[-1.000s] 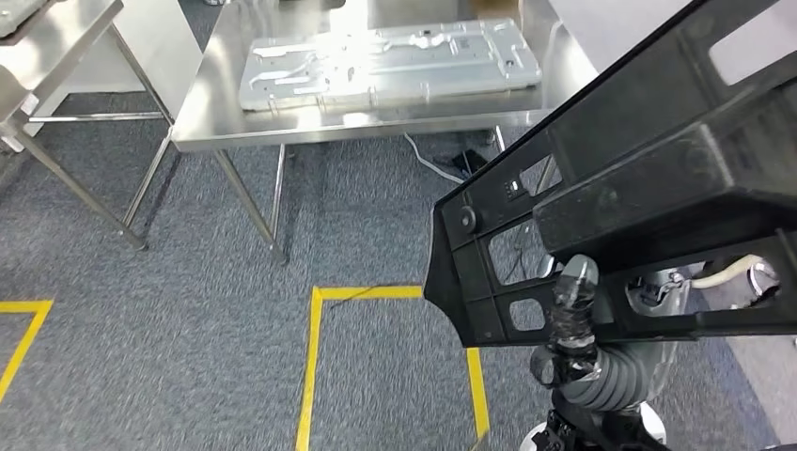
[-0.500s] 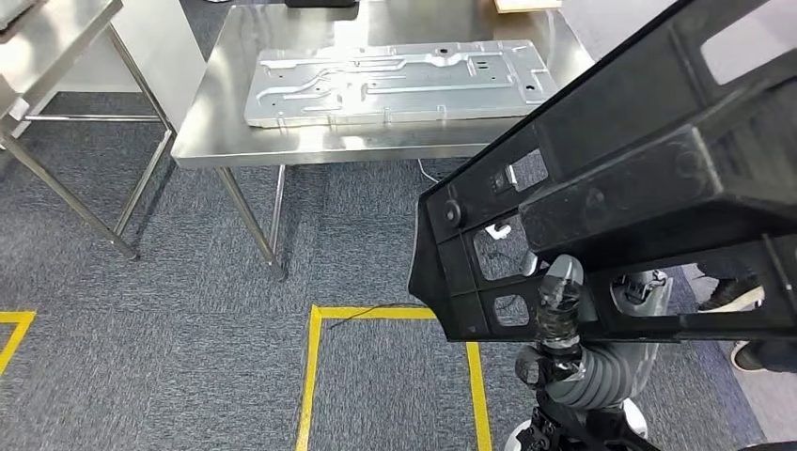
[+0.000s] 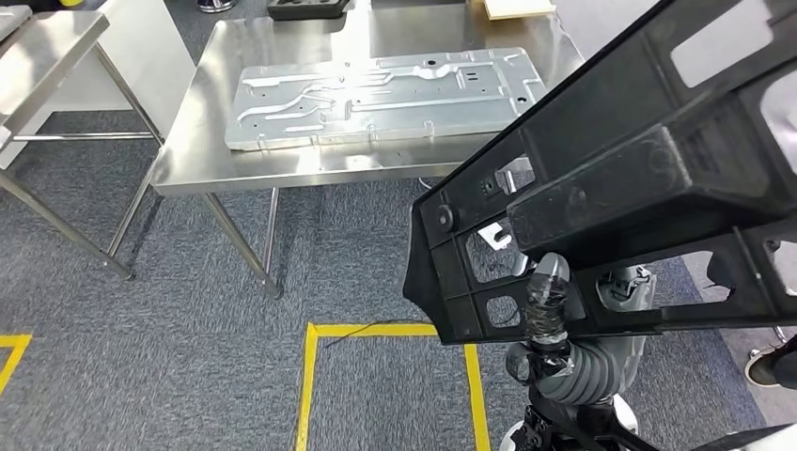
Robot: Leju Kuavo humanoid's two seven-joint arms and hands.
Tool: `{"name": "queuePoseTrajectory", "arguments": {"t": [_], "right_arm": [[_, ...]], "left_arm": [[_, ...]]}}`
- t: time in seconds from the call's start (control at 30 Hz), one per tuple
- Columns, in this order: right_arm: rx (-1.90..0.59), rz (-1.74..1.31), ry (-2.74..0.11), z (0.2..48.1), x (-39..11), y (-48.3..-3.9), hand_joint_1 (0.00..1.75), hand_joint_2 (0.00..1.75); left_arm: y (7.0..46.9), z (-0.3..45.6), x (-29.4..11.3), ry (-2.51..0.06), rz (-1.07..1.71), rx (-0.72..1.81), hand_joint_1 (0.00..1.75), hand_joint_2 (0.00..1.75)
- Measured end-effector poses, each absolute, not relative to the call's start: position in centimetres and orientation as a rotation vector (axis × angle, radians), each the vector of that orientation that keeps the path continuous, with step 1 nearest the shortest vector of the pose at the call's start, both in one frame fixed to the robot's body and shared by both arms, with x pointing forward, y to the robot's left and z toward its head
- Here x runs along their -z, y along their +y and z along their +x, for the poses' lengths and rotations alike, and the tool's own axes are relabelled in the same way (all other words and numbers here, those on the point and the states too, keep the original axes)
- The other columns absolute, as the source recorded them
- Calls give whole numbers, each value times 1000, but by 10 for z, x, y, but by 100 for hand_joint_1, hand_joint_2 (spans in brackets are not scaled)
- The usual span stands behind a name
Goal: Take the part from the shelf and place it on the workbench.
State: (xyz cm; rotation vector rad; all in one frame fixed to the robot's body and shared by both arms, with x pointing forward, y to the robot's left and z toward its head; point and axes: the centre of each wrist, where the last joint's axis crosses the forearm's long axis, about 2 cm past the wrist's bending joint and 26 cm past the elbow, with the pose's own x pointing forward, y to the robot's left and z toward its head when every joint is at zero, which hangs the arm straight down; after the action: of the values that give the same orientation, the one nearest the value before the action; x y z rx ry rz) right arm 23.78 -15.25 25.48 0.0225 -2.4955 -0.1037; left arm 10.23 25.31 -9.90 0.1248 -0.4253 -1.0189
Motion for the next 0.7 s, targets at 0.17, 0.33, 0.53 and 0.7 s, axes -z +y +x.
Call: {"name": "queuePoseTrajectory", "arguments": {"t": [0.17,0.33,0.53,0.7], "right_arm": [[106,31,-2492,238,-255,-153,175,175],[108,26,-2496,237,-256,-154,175,175],[106,23,-2471,233,-251,-157,175,175],[105,39,-2477,233,-251,-157,175,175]], "left_arm": [[253,104,98,-462,139,1046,0,175],[252,112,96,-501,160,1056,0,175],[250,107,97,-561,181,1041,0,175],[251,105,98,-567,187,1031,0,175]]}}
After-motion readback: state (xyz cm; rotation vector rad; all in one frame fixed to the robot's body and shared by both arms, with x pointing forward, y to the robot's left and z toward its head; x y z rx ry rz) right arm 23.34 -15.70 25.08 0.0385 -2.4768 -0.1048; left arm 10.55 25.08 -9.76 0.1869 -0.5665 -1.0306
